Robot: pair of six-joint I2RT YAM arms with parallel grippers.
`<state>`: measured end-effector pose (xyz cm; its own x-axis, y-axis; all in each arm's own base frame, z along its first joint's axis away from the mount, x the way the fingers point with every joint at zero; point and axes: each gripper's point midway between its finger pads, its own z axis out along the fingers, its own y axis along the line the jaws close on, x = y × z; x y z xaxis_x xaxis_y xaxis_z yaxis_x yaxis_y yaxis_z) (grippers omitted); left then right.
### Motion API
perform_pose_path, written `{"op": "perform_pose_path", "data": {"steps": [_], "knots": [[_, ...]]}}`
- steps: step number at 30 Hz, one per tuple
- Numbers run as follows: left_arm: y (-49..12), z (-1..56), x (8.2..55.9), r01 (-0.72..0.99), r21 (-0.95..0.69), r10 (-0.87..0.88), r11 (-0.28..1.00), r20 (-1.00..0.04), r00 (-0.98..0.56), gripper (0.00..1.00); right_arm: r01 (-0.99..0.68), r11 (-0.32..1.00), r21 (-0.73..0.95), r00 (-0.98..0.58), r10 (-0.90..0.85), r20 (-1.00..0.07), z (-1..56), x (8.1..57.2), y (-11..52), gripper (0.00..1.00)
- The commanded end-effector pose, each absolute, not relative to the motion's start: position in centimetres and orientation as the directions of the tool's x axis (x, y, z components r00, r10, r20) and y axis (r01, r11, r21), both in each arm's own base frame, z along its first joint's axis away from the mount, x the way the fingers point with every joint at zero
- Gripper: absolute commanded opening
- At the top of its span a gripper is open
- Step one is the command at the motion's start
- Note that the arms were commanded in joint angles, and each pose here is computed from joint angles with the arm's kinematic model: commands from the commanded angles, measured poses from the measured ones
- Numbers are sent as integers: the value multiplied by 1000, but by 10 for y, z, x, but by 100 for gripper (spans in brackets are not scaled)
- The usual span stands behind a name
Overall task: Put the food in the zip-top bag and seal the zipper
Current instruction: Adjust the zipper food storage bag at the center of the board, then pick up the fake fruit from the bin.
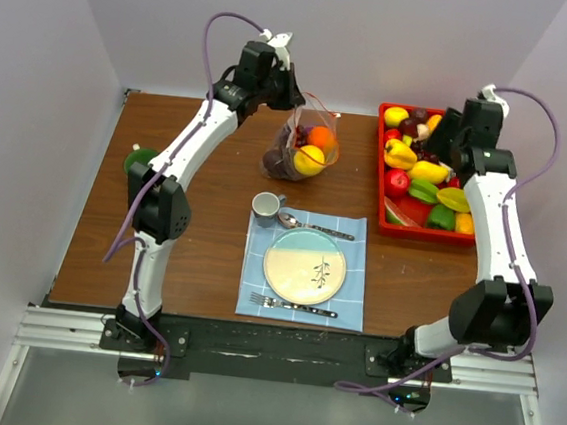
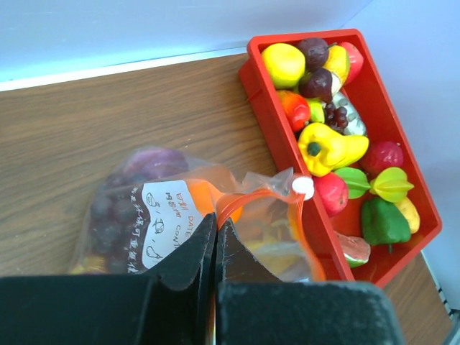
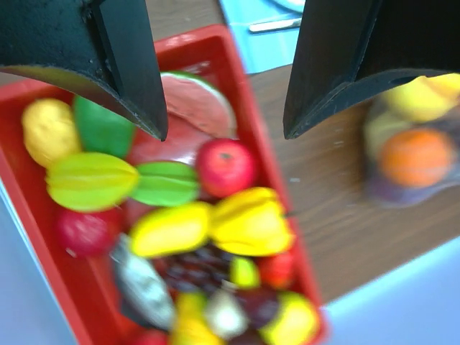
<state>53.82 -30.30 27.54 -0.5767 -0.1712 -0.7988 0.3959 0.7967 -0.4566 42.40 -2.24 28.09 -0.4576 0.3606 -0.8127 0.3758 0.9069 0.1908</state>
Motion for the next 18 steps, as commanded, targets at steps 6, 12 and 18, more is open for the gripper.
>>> {"op": "perform_pose_path", "data": {"steps": [6,12,18], "knots": [[-310,324,544,489,-486,-240,724,-843,-482,0,610,767,198,-482,558,-676,186,410,-98,70],[-309,325,545,495,-503,-251,709,-835,-489,0,730,676,102,-468,603,-646,150,377,-113,73],[-310,323,544,499,-506,-252,703,-834,-492,0,753,654,70,-509,647,-569,110,371,-107,77]]}}
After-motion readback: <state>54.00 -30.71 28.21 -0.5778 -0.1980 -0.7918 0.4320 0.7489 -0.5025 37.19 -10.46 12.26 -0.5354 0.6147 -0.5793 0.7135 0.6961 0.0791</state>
